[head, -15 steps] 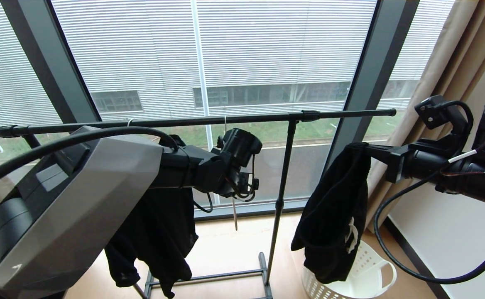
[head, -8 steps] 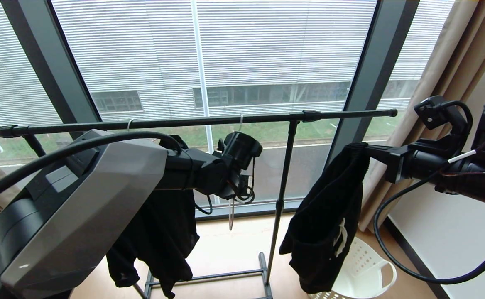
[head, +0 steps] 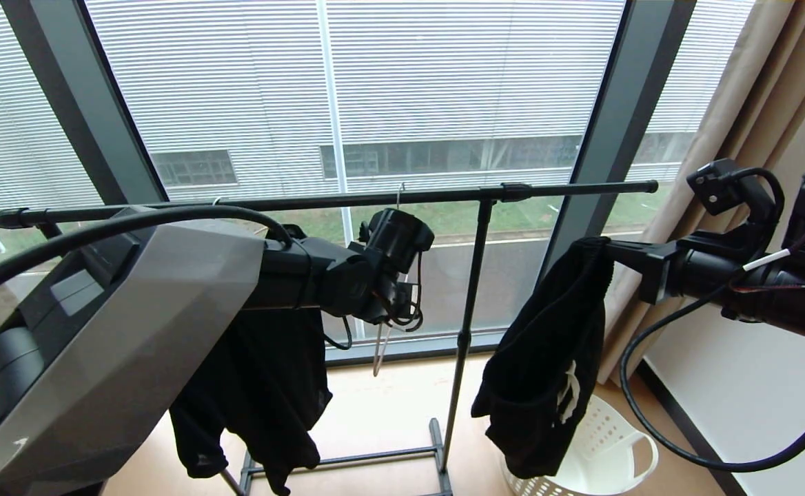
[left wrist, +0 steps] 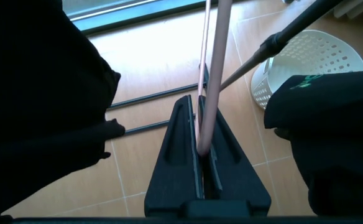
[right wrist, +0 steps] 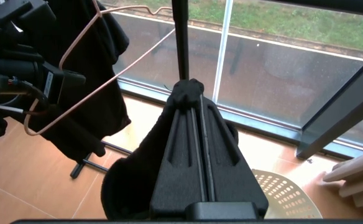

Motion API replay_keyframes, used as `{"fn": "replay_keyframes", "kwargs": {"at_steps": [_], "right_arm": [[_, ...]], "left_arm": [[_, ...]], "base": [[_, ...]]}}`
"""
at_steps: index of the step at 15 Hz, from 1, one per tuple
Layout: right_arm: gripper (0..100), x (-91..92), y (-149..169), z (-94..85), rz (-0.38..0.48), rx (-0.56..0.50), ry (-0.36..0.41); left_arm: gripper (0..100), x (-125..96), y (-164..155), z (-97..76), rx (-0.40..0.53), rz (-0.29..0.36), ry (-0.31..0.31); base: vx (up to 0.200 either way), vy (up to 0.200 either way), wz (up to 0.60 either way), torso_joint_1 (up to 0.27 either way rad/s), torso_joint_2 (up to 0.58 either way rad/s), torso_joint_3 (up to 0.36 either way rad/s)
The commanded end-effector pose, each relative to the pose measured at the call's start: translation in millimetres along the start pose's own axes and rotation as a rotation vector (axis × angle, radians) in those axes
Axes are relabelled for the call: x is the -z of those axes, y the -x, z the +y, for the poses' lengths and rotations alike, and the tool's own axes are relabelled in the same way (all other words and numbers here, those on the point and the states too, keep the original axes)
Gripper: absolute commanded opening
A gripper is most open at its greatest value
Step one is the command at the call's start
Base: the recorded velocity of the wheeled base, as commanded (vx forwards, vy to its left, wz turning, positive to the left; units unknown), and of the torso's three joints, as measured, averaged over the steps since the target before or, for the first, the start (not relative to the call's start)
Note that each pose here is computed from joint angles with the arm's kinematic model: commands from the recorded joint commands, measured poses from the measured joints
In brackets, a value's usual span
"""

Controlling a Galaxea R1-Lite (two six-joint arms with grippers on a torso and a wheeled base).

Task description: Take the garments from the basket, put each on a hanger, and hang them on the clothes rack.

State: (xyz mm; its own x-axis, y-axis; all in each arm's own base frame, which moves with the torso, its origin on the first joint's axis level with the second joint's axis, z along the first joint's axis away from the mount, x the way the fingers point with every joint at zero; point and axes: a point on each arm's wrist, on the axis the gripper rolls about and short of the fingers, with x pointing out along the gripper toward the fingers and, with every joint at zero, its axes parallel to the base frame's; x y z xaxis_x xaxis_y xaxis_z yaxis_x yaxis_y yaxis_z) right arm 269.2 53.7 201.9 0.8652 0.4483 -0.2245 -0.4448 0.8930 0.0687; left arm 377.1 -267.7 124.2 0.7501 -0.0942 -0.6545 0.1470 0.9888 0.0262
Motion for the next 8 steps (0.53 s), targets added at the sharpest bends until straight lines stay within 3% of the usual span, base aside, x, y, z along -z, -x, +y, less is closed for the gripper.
{"fn": "replay_keyframes", "kwargs": {"at_steps": [1,8], "right_arm": [[0,0.2,-0.4,0.0,0.001,-0.001,0.000],[0,-0.1,0.0,0.1,-0.001,-0.001,0.000]], "left_arm": [[0,-8.3,13.2,2.1,0.009,-0.028,0.007],[0,-9.9,43.0,10.3,0.019,-0.039,-0.004]], "base": [[0.000,0.000,0.00,0.000,0.00,0.000],[0.000,0.000,0.00,0.000,0.00,0.000]]}}
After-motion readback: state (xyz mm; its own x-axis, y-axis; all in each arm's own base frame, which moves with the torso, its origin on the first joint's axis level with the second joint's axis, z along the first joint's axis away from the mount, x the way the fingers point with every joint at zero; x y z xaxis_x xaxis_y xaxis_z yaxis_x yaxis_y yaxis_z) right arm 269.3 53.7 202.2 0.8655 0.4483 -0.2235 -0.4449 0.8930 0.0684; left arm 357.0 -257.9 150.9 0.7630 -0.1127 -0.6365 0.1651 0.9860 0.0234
